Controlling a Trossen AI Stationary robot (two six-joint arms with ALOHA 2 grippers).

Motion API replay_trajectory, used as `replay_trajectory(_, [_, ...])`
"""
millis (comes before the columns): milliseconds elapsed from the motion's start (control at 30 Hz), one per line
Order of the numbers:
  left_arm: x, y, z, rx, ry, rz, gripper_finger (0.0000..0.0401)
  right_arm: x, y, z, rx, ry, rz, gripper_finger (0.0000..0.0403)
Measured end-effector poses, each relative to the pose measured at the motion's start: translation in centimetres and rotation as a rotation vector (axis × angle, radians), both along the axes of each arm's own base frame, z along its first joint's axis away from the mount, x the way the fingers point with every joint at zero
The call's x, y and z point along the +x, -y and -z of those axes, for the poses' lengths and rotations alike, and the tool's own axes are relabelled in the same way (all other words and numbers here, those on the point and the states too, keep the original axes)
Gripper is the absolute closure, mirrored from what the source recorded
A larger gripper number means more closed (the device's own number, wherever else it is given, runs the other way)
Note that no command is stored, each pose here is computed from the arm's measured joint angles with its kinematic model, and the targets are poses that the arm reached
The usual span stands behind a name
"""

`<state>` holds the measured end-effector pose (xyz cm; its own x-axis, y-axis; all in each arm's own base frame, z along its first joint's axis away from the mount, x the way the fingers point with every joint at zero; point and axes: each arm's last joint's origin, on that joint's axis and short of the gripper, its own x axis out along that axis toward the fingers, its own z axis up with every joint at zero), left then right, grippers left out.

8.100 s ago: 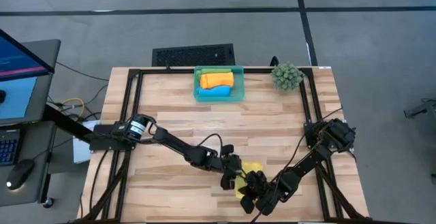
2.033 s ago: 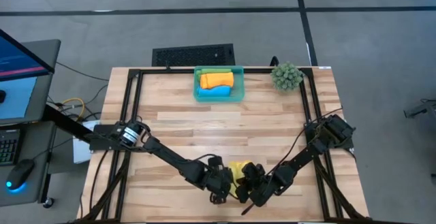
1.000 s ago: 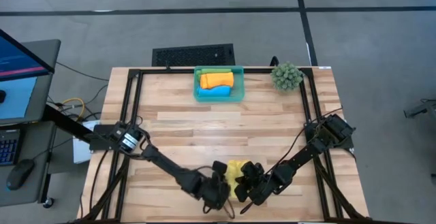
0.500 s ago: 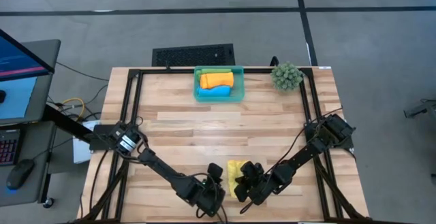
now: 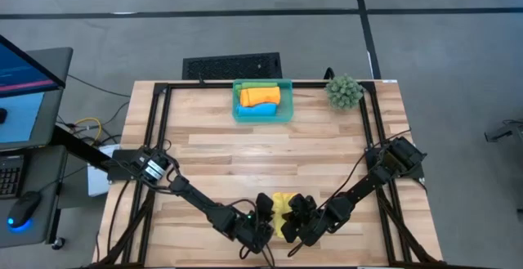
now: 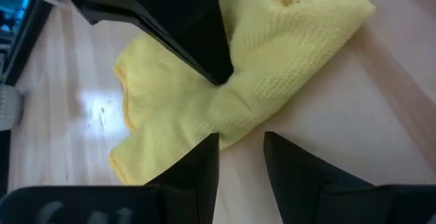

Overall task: Roll microfiber towels into tight, uniform cylinder then place into a basket
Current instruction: Roll the yellow towel

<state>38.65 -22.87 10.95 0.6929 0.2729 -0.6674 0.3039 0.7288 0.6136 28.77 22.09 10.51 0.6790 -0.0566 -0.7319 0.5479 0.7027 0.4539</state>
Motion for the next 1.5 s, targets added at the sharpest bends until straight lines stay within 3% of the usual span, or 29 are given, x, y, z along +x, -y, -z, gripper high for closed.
replay_trajectory(300, [0.9, -0.6, 0.1, -0.017, 0.044, 0.105, 0.0290, 0.0, 0.0, 0.0, 0.005, -0.002, -0.003, 0.0391])
replay_trajectory(633, [1.5, -1.5, 0.2, -0.004, 0.005, 0.188, 0.0294, 0.0, 0.0, 0.0, 0.003, -0.011, -0.024, 0.0391])
replay_trajectory(933, [1.4, -0.8, 0.0, 0.054, 0.005, 0.264, 0.0388, 0.0, -0.1, 0.0, -0.002, -0.025, -0.064, 0.0391])
replay_trajectory(1033, [1.3, -0.8, 0.0, 0.046, 0.006, 0.255, 0.0392, 0.0, -0.1, 0.0, -0.010, -0.028, -0.082, 0.0391])
replay_trajectory(1267, [1.1, -0.7, -0.1, -0.071, -0.014, 0.213, 0.0398, 0.1, -0.3, -0.1, -0.033, -0.040, -0.183, 0.0389])
replay_trajectory(1500, [1.8, -0.1, -2.3, -0.236, -0.113, 0.168, 0.0399, 0.1, -0.6, -0.2, -0.042, -0.040, -0.278, 0.0379])
